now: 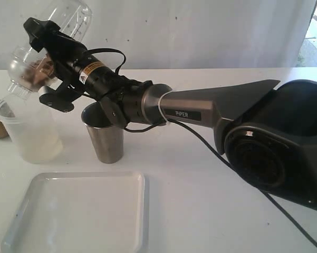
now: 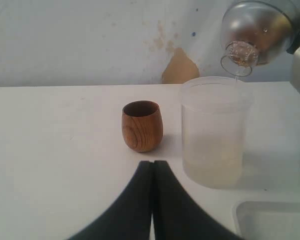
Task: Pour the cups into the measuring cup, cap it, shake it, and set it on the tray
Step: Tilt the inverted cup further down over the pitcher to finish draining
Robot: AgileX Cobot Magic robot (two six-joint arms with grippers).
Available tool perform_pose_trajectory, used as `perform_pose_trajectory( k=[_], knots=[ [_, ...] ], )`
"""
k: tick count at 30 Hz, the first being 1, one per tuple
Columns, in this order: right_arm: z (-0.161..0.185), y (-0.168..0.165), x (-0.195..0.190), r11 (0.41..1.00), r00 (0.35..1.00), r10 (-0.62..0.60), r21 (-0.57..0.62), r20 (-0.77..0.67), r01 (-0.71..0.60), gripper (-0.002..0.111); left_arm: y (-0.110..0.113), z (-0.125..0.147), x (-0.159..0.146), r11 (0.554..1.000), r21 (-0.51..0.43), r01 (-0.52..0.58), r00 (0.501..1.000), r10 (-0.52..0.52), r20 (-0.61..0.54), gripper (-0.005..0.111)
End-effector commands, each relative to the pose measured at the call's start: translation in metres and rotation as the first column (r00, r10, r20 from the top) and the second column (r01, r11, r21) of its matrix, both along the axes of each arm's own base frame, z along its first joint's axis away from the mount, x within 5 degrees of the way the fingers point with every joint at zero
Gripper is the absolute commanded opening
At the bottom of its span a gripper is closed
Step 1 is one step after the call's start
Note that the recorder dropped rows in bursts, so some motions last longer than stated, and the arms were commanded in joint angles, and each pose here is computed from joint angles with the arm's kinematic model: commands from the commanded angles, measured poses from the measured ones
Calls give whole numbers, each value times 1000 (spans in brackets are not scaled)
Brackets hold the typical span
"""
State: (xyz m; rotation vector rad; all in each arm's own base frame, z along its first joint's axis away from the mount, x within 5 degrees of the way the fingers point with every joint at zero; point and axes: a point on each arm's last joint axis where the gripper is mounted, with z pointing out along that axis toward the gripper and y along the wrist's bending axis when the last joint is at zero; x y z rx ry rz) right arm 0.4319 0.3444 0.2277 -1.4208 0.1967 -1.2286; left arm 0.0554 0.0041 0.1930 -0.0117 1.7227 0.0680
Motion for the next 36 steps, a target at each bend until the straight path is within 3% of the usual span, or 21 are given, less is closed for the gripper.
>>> perform_pose_trajectory(
  k=[1, 36],
  knots=[
    [16, -2, -1, 999, 997, -5, 40, 73, 2, 0, 0, -1, 0, 1000, 2, 3, 1000, -3, 4, 0],
    [18, 0, -4, 1000, 992, 20, 19, 123, -23, 0, 0, -1, 0, 1000, 2, 3, 1000, -3, 4, 0]
  ],
)
